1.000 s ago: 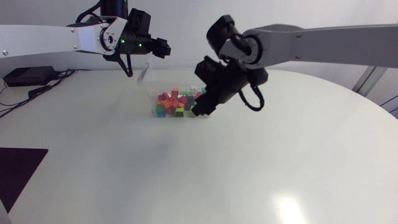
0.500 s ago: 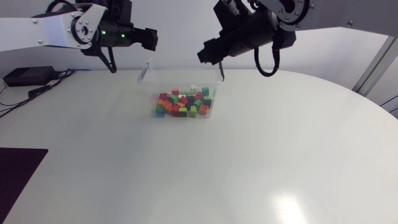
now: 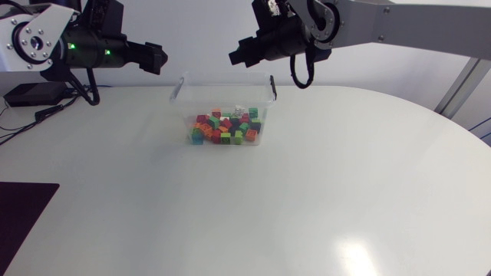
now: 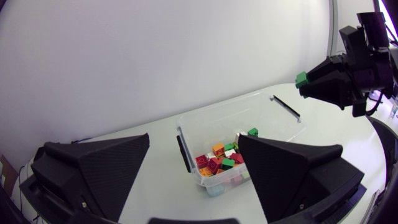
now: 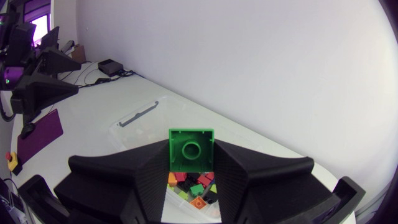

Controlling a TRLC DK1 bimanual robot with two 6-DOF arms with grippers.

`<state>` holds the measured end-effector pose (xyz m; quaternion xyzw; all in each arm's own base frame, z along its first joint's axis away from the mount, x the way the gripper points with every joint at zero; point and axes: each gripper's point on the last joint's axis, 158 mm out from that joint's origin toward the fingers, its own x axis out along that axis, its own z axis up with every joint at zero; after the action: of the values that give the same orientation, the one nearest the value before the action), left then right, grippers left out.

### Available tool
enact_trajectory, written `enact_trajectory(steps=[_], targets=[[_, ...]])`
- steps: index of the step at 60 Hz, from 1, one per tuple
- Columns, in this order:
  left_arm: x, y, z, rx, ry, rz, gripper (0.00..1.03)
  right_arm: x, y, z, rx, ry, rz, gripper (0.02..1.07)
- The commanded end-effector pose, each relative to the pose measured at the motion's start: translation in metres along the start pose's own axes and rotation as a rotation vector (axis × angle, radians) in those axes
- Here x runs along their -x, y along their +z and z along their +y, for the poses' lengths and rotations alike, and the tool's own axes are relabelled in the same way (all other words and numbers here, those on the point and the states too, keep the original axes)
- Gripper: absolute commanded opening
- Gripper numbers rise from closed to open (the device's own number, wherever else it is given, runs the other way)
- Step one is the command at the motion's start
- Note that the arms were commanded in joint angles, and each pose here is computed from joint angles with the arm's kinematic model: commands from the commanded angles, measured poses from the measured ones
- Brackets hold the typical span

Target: Place the duplo bricks in the container

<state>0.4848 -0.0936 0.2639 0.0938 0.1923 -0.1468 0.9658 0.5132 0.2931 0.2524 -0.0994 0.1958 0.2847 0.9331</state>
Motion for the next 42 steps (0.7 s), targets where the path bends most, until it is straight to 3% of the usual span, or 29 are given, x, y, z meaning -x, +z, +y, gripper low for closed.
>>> enact_trajectory(steps=[1,15,17,18,22,24,42], targets=[[0.011,-0.006,-0.001,-0.015,-0.002,0.001,0.99,-0.017,0.001,0.005,-0.013,0.003,-0.018,0.28],[0.030,-0.014,-0.004,-0.015,-0.014,0.016,0.99,-0.055,-0.006,0.016,-0.007,0.009,-0.032,0.29],[0.033,-0.014,-0.003,-0.017,-0.012,0.014,0.99,-0.063,-0.009,0.016,-0.007,-0.003,-0.027,0.34],[0.034,-0.013,-0.003,-0.018,-0.012,0.011,0.99,-0.066,-0.011,0.015,-0.007,-0.009,-0.025,0.39],[0.040,-0.014,-0.002,-0.018,-0.008,0.010,0.99,-0.079,-0.014,0.014,-0.009,-0.035,-0.015,0.91],[0.042,-0.015,-0.002,-0.017,-0.008,0.008,0.99,-0.080,-0.013,0.014,-0.006,-0.040,-0.018,1.03],[0.080,-0.021,0.006,-0.038,0.025,-0.030,0.99,-0.030,0.019,-0.017,-0.015,-0.114,-0.097,1.03]])
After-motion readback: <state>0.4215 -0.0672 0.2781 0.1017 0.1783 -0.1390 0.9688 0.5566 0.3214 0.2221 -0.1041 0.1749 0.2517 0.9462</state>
